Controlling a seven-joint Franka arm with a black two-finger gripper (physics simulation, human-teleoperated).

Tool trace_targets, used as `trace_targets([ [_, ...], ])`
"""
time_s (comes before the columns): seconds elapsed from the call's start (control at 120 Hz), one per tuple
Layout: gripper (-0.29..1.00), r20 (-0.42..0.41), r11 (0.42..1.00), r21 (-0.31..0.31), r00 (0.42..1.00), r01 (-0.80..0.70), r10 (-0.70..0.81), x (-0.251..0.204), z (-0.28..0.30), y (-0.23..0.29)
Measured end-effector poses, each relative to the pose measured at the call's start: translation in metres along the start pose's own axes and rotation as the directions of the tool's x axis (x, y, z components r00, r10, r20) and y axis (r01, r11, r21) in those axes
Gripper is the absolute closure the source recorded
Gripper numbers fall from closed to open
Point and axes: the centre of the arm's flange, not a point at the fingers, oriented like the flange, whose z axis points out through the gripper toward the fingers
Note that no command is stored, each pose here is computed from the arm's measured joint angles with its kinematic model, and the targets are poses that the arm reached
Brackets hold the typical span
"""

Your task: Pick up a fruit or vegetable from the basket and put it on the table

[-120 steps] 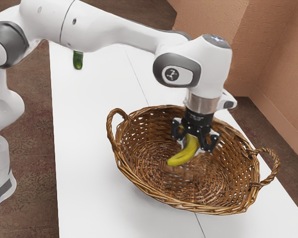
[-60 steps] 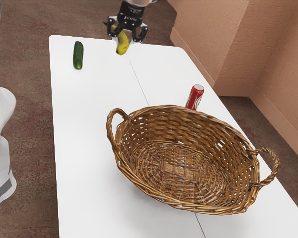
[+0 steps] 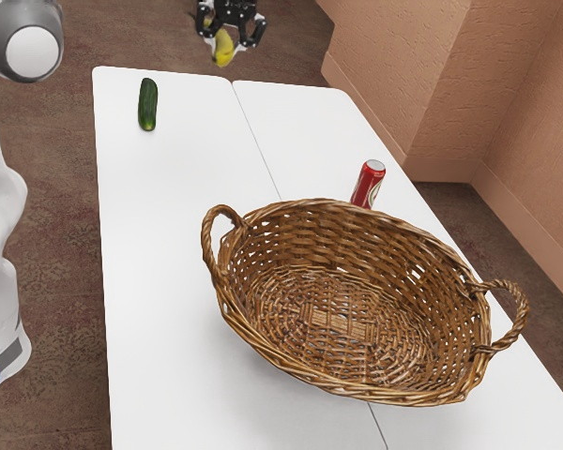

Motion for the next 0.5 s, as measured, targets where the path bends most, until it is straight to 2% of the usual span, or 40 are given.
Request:
trace_targets([
  [0.142, 0.53, 0.016, 0.991, -0.023, 0.991, -0.133, 0.134, -0.022, 0.02, 0.056],
  [0.2, 0.53, 0.031, 0.986, -0.036, 0.986, -0.16, 0.161, -0.017, 0.029, 0.066],
  [0.292, 0.3, 0.064, 0.985, -0.082, 0.985, -0.152, 0.158, 0.014, 0.034, 0.056],
  [0.367, 0.17, 0.079, 0.978, -0.117, 0.98, -0.172, 0.182, 0.022, 0.034, 0.052],
  [0.5, 0.07, 0.075, 0.936, -0.144, 0.94, -0.32, 0.333, -0.023, 0.029, 0.078],
])
